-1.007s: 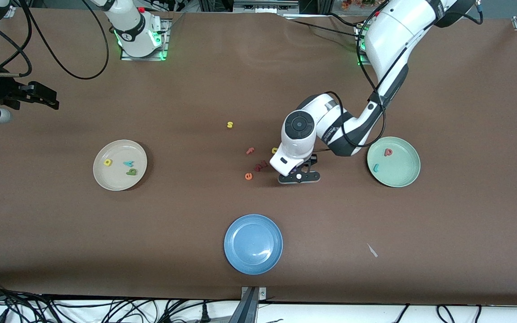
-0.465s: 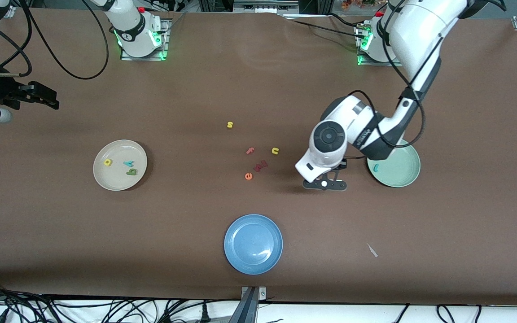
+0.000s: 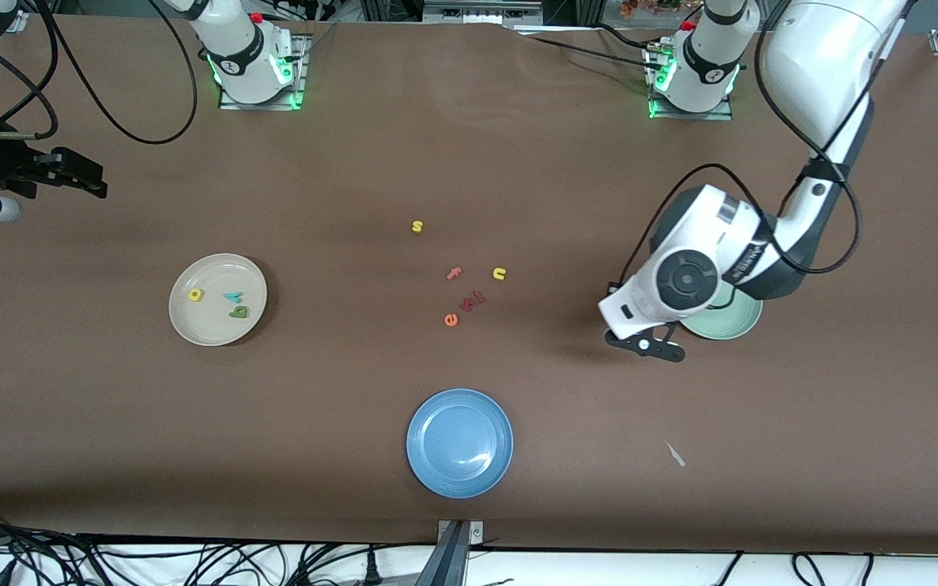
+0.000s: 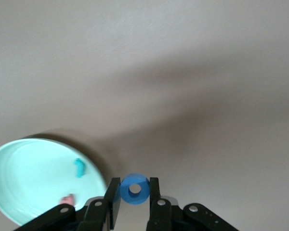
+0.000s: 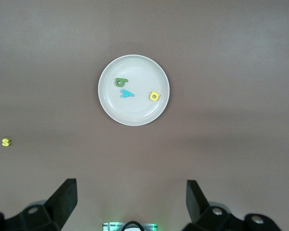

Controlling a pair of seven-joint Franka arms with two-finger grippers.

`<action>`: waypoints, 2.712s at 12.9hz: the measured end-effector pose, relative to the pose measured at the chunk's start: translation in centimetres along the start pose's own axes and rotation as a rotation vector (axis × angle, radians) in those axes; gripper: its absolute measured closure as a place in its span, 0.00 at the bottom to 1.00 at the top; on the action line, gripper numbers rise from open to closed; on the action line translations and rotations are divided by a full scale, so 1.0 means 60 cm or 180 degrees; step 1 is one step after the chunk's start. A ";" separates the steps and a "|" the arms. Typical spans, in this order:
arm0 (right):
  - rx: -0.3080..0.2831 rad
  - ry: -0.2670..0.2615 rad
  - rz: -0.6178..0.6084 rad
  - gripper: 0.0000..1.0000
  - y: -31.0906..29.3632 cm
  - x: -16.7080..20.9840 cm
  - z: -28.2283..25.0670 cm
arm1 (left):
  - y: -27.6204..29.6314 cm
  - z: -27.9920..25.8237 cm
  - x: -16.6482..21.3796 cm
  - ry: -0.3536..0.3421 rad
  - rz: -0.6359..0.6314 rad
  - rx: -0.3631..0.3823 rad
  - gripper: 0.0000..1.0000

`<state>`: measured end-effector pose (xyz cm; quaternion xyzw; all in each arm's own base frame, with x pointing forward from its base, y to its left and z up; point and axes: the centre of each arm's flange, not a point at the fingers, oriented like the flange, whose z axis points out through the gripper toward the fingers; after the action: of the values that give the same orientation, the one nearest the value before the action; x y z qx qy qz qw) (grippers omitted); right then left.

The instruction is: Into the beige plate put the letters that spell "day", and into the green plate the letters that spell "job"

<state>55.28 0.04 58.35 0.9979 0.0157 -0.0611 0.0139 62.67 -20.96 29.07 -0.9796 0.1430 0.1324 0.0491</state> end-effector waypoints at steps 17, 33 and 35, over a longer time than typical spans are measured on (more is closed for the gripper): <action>0.0000 -0.0010 0.0000 0.00 0.000 -0.001 0.000 | -0.259 0.245 -0.098 0.0038 0.0708 -0.0214 0.74; 0.0001 -0.0016 0.0001 0.00 0.000 -0.001 0.001 | -0.167 0.086 -0.102 -0.0004 0.0509 -0.0185 0.00; 0.0001 -0.0017 0.0002 0.00 0.001 -0.001 0.001 | -0.138 0.012 -0.099 -0.0081 0.0327 -0.0197 0.00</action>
<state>55.22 0.00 58.31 0.9978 0.0154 -0.0637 0.0138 59.46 -11.37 30.51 -0.9703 0.1882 0.1515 0.0137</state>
